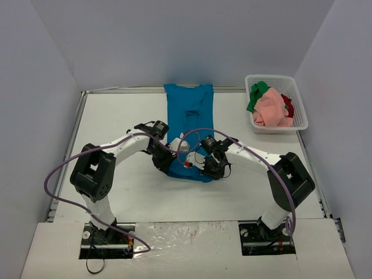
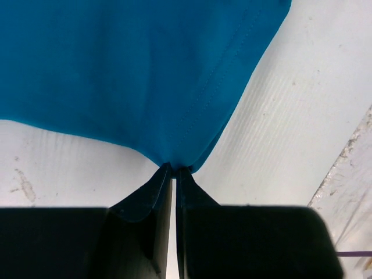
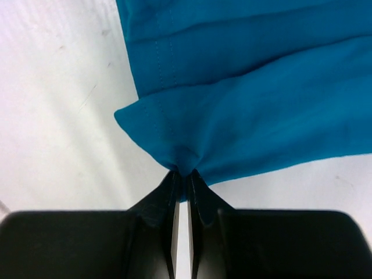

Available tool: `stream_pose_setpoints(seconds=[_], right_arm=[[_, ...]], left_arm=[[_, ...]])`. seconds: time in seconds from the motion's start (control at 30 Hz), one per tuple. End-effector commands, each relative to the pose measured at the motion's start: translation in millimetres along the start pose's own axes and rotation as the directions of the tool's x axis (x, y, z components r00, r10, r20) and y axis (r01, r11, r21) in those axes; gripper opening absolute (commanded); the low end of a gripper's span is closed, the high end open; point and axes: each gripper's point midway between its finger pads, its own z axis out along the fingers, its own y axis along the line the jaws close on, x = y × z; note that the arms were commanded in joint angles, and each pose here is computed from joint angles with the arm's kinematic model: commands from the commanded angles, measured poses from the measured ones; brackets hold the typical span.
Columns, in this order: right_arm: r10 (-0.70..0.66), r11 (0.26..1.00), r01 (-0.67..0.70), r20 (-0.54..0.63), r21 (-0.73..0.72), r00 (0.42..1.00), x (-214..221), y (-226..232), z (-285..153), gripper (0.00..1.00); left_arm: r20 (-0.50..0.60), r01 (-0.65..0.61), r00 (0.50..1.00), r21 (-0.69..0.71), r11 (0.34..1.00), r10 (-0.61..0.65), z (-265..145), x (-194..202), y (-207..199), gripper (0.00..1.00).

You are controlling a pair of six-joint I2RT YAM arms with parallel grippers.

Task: Fold and stack the t-shirts
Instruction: Grab the bottom of the folded rectangular tshirt with both arms, then fold the folded rectangular tshirt in 1/3 of the way

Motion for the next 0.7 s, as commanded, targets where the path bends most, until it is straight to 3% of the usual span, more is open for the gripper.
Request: stream_pose_setpoints(seconds=[0.0,0.67], right_arm=[[0.033,0.999,-0.033,-0.015,-0.032,0.999,1.3,13.5,-34.5,0.0],[0.021,0.982,-0.002,0.101,-0.19,0.995,-18.3,54.6,-99.4,0.0]], left_arm=[[0.046,-0.093,0.995,-0.01,0.996,0.093,-37.8,-19.5,-15.9,0.02],[0.061,-0.187,0.982,0.139,0.973,0.18,-93.8,1.2,-95.7,0.02]])
